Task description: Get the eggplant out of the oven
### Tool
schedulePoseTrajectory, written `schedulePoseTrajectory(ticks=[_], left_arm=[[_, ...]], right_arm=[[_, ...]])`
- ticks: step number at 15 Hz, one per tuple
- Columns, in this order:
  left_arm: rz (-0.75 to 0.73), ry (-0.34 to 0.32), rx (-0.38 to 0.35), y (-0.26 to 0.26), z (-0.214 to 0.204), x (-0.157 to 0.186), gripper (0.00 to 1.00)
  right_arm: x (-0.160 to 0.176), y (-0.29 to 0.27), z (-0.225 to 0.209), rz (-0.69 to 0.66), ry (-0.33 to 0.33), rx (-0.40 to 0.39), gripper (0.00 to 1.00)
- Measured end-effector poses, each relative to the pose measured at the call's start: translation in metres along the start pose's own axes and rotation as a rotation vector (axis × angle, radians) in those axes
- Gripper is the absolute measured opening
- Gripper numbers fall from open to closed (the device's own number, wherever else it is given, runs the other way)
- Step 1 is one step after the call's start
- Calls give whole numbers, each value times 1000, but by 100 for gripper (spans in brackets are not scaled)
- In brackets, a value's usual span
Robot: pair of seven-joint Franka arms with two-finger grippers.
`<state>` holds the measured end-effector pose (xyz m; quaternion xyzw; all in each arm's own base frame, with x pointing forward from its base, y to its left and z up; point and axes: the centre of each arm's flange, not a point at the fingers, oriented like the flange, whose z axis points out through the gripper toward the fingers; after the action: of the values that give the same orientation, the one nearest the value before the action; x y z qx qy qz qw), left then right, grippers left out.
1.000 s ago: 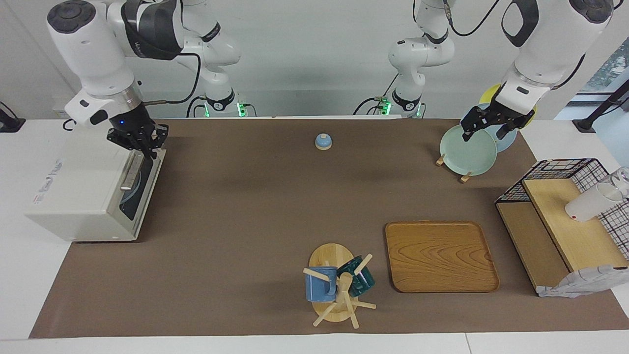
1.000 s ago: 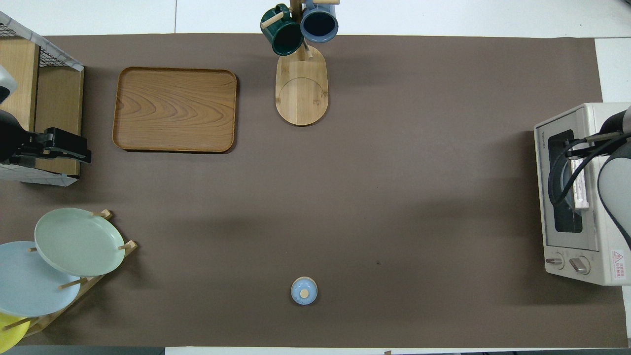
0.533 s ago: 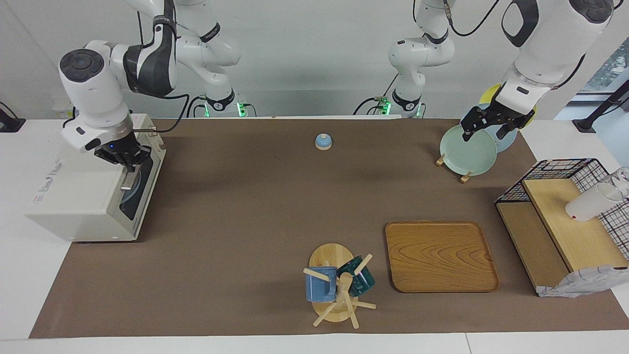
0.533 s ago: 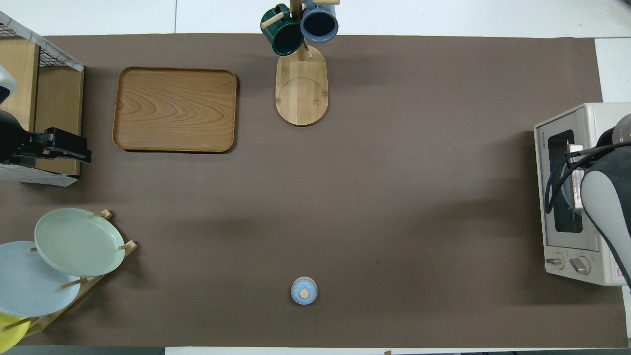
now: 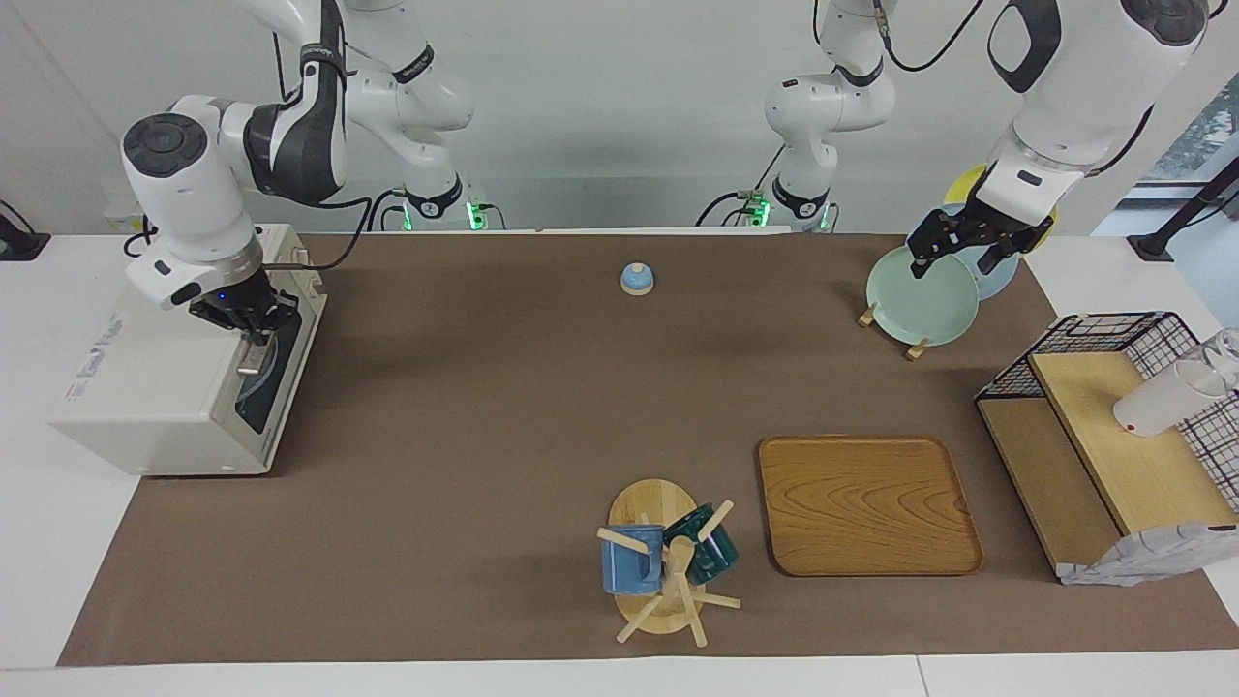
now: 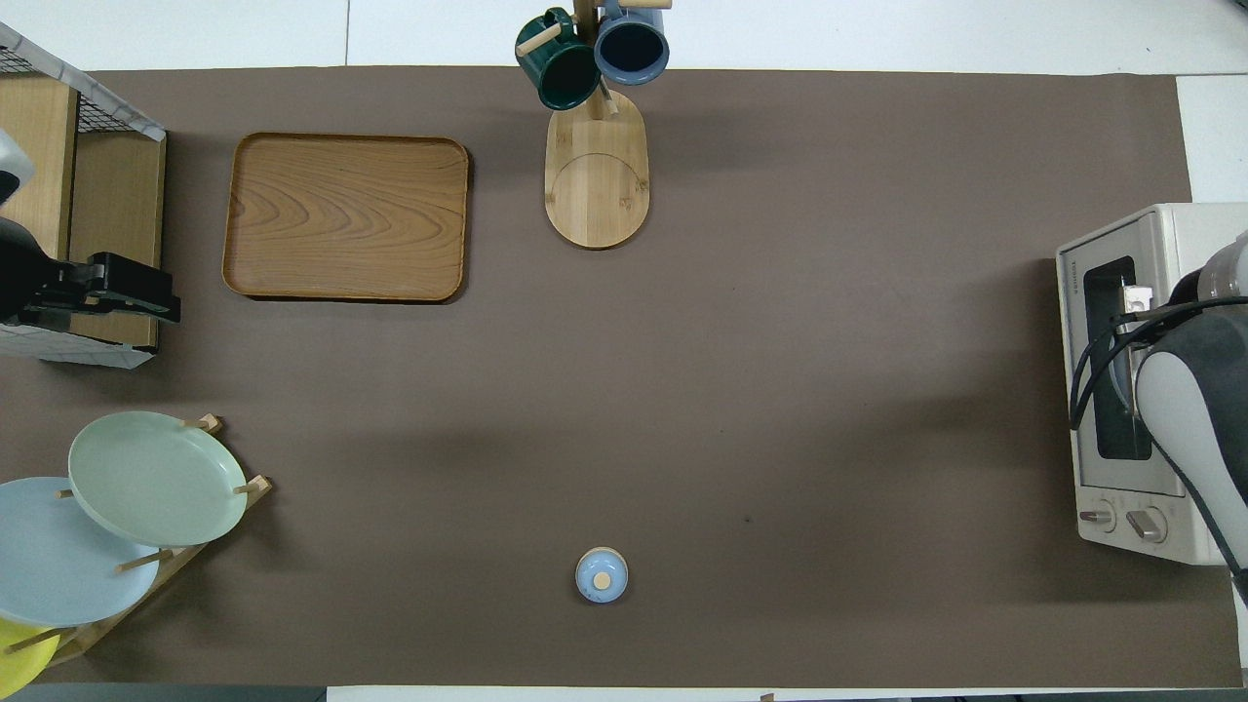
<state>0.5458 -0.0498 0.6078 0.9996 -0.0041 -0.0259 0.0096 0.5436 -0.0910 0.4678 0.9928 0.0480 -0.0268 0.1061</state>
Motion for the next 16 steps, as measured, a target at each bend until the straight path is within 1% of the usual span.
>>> schedulePoseTrajectory(ticks=[8,11,14,16], left_arm=[[0,0,0,0,0,0,100],[0,0,0,0,0,0,100],[0,0,0,0,0,0,100],[0,0,0,0,0,0,100]], right_arm=[[-1,-16,1,11,24,4,1],[3,-41,6,10,35,58,1],[12,-75,23,35,32,90,1],[17,-89,36,34,35,108,1]])
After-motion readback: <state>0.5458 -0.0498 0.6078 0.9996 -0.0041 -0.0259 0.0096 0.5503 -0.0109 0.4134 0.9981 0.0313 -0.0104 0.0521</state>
